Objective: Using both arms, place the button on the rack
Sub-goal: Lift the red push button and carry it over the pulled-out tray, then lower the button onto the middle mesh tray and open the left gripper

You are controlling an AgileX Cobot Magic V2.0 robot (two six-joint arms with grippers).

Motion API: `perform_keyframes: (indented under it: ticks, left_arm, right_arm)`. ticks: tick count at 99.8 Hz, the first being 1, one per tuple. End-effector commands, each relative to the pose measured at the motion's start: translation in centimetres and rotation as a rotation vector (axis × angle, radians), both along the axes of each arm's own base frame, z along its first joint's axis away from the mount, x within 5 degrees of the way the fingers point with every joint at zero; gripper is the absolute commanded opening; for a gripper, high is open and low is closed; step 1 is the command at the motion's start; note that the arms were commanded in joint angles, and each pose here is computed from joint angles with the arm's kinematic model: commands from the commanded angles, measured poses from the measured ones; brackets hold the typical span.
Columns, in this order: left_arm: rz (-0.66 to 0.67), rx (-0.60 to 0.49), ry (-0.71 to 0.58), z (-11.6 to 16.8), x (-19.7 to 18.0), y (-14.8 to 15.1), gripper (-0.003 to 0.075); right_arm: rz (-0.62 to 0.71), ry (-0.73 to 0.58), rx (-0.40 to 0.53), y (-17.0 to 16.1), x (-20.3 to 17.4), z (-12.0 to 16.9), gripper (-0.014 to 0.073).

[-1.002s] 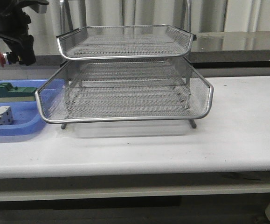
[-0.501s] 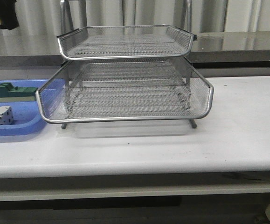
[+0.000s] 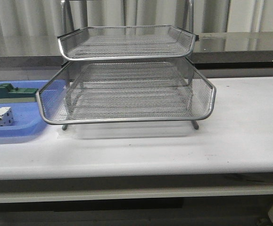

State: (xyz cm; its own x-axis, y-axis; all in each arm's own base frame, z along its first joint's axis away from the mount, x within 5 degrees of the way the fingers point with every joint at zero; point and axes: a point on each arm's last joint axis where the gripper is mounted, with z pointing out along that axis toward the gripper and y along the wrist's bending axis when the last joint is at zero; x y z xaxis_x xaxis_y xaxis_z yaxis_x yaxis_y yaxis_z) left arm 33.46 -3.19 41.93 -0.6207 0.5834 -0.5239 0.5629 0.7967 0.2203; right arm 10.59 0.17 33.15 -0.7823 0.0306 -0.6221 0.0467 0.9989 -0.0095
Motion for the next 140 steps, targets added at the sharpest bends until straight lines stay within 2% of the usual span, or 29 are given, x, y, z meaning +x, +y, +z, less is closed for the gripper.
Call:
perform_keyframes:
  ticks: [1, 24, 41, 79, 100, 118, 125, 129, 134, 140]
  left_arm:
    - [-0.052, -0.028, -0.046, 2.0, -2.4, -1.1, 0.0036]
    - [-0.221, -0.023, -0.010, 0.8, -3.6, -6.1, 0.0036]
    - [-0.358, -0.022, -0.040, -0.5, -3.8, -10.5, 0.0036]
    - [-0.532, -0.004, 0.028, -6.9, -1.8, -19.1, 0.0036]
    - [-0.556, 0.008, 0.037, -10.0, -0.6, -21.5, 0.0036]
    - [-0.553, 0.020, 0.053, -11.5, 0.2, -22.0, 0.0046]
    - [-0.553, 0.022, 0.057, -11.7, 0.2, -22.0, 0.0092]
    - [-0.553, 0.022, 0.057, -11.7, 0.2, -22.0, 0.0145]
    - [-0.553, 0.022, 0.057, -11.7, 0.2, -22.0, 0.0230]
    - [-0.553, 0.022, 0.057, -11.7, 0.2, -22.0, 0.0369]
  right_arm:
    - [0.000, -0.086, -0.011, -0.1, 0.2, 1.4, -0.0069]
    - [0.000, -0.086, -0.011, -0.1, 0.2, 1.4, -0.0069]
    - [0.000, -0.086, -0.011, -0.1, 0.2, 1.4, -0.0069]
    - [0.000, -0.086, -0.011, -0.1, 0.2, 1.4, -0.0069]
    - [0.000, -0.086, -0.011, -0.1, 0.2, 1.4, -0.0069]
    - [0.000, -0.086, -0.011, -0.1, 0.2, 1.4, -0.0069]
    - [0.000, -0.086, -0.011, -0.1, 0.2, 1.4, -0.0069]
    - [0.000, -0.086, -0.011, -0.1, 0.2, 1.4, -0.0069]
    - [0.000, -0.086, -0.011, -0.1, 0.2, 1.4, -0.0069]
    - [0.000, -0.086, -0.011, -0.1, 0.2, 1.4, -0.0069]
